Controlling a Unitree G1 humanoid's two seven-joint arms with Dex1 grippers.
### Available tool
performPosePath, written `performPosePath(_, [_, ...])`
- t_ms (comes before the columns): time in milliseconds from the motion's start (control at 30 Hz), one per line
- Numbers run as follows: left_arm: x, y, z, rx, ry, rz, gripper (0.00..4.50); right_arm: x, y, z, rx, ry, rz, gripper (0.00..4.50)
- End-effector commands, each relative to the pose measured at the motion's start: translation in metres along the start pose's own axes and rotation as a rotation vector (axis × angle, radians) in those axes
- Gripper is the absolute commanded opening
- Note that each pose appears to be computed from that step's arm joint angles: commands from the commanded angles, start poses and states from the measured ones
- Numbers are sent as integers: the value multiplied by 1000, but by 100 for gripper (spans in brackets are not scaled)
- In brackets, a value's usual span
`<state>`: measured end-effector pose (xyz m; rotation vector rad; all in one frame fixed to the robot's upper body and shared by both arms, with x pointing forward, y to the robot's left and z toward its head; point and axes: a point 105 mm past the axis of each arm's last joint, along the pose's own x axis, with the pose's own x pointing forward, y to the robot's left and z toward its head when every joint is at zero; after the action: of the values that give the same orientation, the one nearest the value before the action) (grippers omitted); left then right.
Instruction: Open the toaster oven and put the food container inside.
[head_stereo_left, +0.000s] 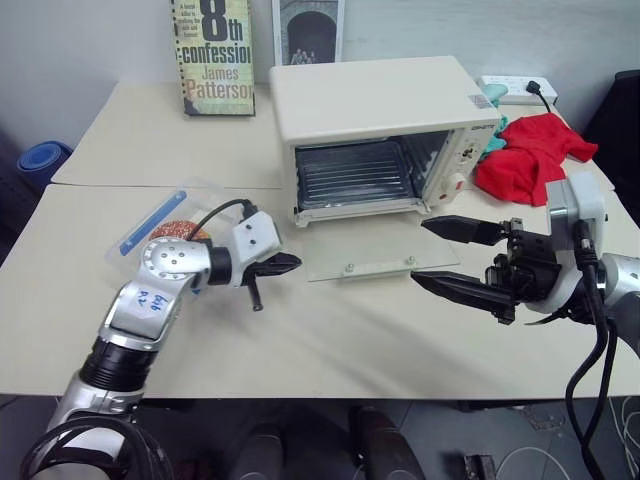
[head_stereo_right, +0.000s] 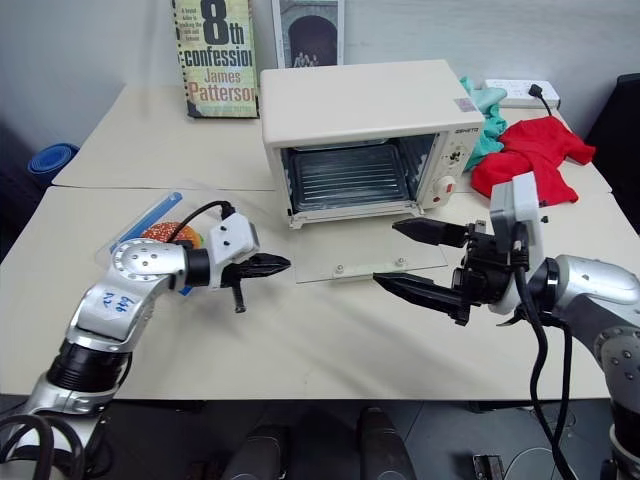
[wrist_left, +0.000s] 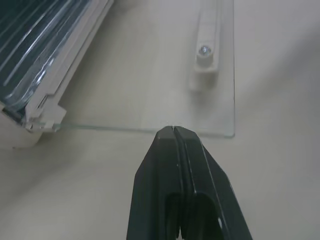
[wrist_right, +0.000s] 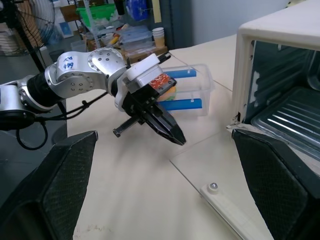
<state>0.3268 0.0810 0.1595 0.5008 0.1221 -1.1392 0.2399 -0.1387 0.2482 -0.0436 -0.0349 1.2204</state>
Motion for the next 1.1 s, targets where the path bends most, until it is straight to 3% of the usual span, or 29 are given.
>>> performPosePath(33, [11,1,1,38,10,9,2,-1,2,7,-31,-9,11,450])
performPosePath(400, [-8,2,-17,43,90,12,2,-10,10,0,-25,43,19,450])
performPosePath(500, [-32,-6,-1,-46,21,-8,57,-11,11,-3,-37,73,37,450])
performPosePath(633, [-72,-14,23,-157,-68,33,165,-10,8,-1,-67,96,72,450])
performPosePath(933, [-161,-24,11,-377,-54,407,426,2,-3,2,-114,127,225,450])
performPosePath(1100, [-201,-23,-13,-555,-47,702,443,10,-9,3,-130,133,284,450])
